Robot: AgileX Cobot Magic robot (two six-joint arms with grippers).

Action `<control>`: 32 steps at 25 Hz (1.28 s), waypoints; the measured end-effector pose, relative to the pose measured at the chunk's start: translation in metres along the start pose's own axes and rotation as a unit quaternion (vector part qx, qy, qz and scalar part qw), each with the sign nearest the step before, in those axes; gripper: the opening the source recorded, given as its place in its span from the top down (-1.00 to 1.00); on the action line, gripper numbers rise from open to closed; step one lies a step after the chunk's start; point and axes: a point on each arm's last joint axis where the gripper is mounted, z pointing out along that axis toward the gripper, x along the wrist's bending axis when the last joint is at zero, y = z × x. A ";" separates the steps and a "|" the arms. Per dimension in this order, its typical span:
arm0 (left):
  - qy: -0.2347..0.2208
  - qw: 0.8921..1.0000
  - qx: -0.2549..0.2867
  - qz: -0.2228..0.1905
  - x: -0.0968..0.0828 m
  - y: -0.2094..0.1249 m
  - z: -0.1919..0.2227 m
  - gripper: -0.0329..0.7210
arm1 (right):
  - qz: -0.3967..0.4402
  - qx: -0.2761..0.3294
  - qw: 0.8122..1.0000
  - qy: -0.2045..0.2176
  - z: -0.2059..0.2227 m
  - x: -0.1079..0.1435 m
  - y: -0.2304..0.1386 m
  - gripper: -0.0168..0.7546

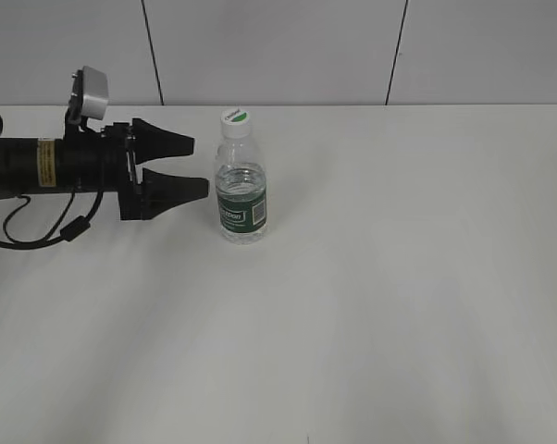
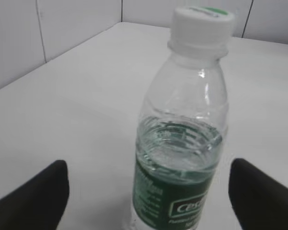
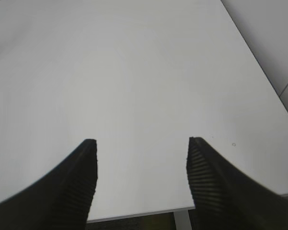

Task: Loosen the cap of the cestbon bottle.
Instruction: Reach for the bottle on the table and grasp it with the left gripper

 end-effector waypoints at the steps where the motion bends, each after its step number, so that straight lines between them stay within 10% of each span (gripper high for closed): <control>1: -0.002 1.000 0.001 0.001 -0.001 0.000 0.003 -0.74 | 0.000 0.000 1.000 0.000 0.000 0.000 0.000 -0.22; 32: -0.035 0.999 -0.001 -0.038 -0.012 -0.029 0.063 -0.54 | -0.001 0.000 1.000 -0.002 0.000 0.000 0.000 -0.22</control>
